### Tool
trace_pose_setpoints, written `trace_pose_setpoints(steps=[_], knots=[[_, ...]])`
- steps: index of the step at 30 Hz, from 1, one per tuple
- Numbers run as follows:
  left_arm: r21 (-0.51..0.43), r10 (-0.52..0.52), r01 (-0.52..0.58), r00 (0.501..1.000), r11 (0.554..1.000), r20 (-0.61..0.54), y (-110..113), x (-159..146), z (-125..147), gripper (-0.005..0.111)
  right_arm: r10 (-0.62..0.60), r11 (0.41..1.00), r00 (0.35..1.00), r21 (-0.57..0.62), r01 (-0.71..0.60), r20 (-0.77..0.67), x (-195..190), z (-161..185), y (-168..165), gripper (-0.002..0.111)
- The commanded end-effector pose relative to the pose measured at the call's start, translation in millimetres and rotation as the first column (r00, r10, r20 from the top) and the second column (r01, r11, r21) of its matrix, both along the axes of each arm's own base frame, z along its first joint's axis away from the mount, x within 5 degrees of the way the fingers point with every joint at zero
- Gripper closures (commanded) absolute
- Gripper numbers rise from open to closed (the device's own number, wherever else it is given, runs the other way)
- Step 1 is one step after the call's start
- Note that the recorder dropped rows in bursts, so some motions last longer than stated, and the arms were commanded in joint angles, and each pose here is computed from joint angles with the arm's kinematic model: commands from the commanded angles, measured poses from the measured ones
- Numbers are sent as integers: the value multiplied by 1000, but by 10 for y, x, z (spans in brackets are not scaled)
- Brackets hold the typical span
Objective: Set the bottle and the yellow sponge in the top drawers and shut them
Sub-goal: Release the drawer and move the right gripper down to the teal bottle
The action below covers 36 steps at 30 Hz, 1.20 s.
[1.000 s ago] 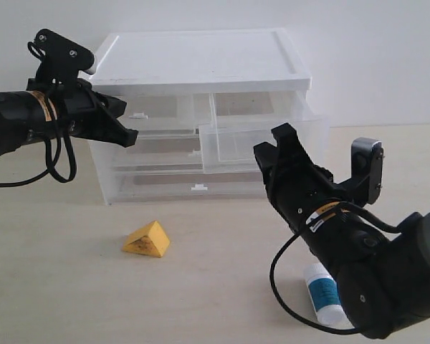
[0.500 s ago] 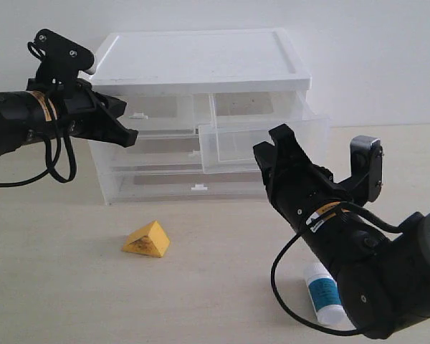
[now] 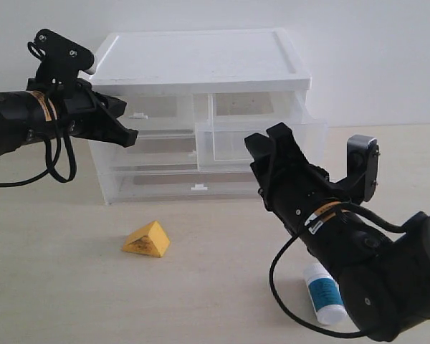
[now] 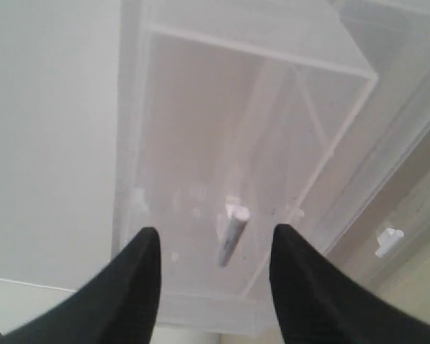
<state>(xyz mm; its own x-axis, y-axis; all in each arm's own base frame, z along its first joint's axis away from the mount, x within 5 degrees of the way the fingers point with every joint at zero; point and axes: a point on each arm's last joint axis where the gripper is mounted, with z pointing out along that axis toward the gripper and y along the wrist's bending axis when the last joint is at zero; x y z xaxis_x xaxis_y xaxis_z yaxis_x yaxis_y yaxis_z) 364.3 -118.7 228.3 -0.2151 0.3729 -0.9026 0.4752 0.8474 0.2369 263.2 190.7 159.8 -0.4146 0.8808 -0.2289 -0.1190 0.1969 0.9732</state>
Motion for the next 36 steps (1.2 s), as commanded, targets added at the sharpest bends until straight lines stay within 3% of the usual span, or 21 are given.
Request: trace_pose_setpoints(steps=[1, 7, 14, 18, 24, 28, 30, 36], knots=[[-21, 9, -8, 1000, 1000, 16, 6, 13, 55, 103, 2, 1000, 1000, -12, -3, -16, -70, -31, -53, 65], [-16, 7, -6, 1000, 1000, 19, 6, 13, 56, 103, 4, 996, 999, -92, -9, -47, -220, -134, -175, 65], [-13, 8, -8, 1000, 1000, 15, 8, 13, 52, 103, 127, 965, 986, -243, -97, 110, -468, 148, -251, 65], [-17, 6, -6, 1000, 1000, 21, 5, 14, 58, 103, 192, 917, 978, -370, -147, 86, -628, 181, -325, 65], [-21, 3, -3, 1000, 1000, 28, 1, 15, 65, 103, 292, 748, 956, -619, -239, -17, -815, 221, -415, 65], [-23, 2, -1, 1000, 1000, 30, 0, 15, 67, 103, 334, 494, 927, -806, -327, -171, -872, 255, -474, 65], [-24, 2, -1, 999, 1000, 32, -1, 15, 69, 103, 348, 409, 909, -835, -369, -231, -898, 278, -490, 65], [-26, 4, -3, 1000, 1000, 28, 0, 15, 66, 103, 385, 248, 845, -841, -481, -370, -902, 395, -445, 65]])
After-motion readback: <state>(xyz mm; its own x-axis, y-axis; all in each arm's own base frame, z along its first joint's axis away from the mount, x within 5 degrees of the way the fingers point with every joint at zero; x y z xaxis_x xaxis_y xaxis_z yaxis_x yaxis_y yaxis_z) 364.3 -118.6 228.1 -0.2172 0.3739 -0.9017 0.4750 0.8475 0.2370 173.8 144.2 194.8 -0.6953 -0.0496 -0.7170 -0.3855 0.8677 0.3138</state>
